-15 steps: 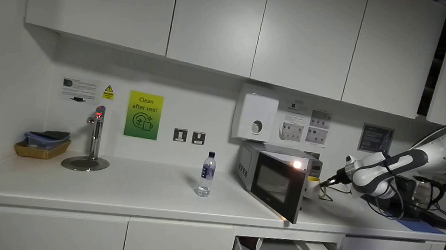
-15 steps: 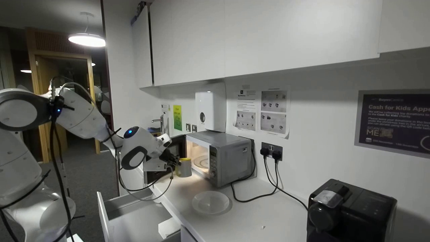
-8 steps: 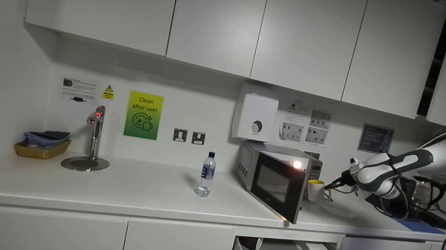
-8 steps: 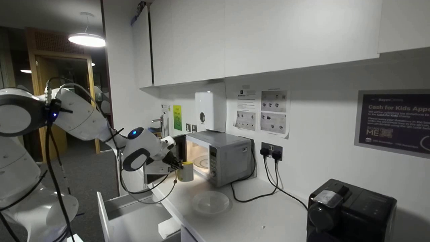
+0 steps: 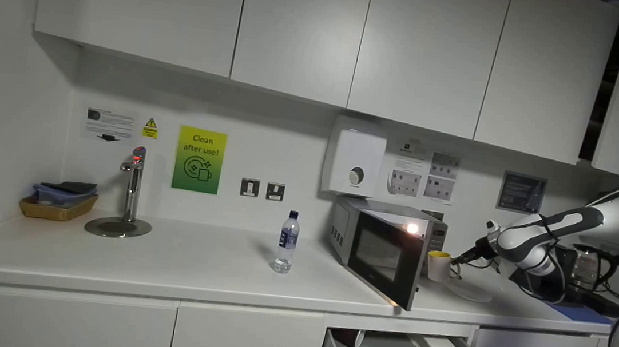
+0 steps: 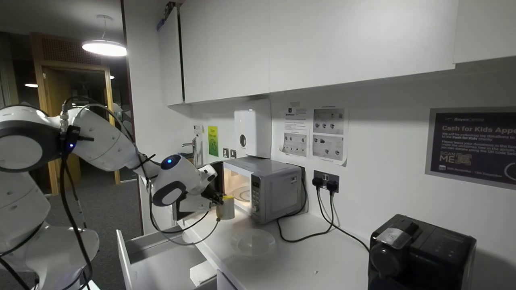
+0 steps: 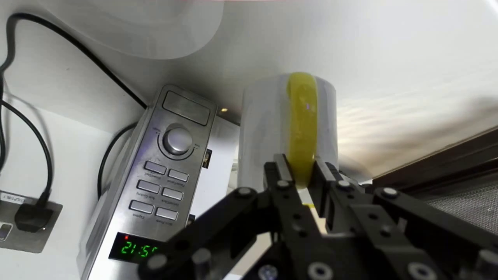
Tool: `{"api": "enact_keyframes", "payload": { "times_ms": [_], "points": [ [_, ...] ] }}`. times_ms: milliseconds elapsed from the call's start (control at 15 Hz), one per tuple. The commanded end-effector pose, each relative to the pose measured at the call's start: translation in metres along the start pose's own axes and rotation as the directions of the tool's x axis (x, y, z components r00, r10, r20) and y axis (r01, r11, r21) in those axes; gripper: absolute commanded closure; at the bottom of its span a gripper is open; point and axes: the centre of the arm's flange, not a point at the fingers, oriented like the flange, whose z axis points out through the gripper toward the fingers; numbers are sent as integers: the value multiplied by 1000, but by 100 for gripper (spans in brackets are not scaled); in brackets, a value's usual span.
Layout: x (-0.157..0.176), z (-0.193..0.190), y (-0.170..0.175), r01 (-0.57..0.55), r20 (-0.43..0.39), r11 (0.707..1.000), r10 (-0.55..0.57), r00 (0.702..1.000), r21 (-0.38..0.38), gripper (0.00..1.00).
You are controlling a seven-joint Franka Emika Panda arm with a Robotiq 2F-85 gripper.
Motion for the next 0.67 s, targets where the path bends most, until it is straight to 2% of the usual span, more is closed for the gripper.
{"api": "enact_keyframes", "payload": {
  "times_ms": [0,600],
  "points": [
    [12,12,26,45,-56,997,-42,998,55,96],
    [14,32,33,109,-100,983,-95,990,146,96]
  ]
}}
